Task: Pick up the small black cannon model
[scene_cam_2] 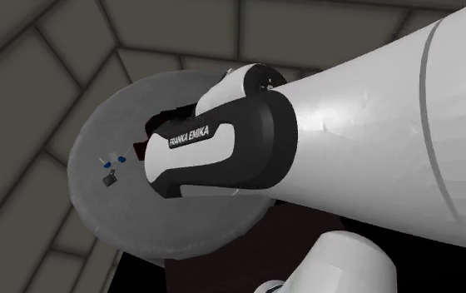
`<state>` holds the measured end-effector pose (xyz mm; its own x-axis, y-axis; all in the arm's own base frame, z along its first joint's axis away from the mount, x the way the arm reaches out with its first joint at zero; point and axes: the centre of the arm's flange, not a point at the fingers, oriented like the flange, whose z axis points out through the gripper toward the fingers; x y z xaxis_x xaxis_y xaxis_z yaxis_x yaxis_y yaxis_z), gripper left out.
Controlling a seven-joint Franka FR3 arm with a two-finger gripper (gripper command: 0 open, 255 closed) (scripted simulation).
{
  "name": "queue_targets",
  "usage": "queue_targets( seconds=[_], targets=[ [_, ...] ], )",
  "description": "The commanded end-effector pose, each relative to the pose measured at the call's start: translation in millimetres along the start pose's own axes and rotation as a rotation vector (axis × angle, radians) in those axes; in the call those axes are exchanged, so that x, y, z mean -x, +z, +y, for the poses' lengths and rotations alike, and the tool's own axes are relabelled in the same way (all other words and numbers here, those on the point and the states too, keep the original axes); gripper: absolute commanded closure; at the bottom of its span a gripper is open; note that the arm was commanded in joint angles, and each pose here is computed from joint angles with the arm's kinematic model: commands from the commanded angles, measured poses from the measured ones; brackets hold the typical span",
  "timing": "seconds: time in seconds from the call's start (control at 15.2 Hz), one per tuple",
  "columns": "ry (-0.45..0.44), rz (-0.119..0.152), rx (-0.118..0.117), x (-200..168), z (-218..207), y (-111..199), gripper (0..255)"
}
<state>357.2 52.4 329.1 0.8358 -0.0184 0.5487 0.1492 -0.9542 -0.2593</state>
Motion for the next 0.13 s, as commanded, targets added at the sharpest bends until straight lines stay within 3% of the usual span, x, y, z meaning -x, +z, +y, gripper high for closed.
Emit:
queue_targets(
  seconds=[0.0,0.07],
  targets=[
    [0.000,0.001,0.001,-2.5,-1.7,-4.4,255],
    [0.000,0.001,0.001,-2.5,-1.7,-4.4,255]
  ],
)
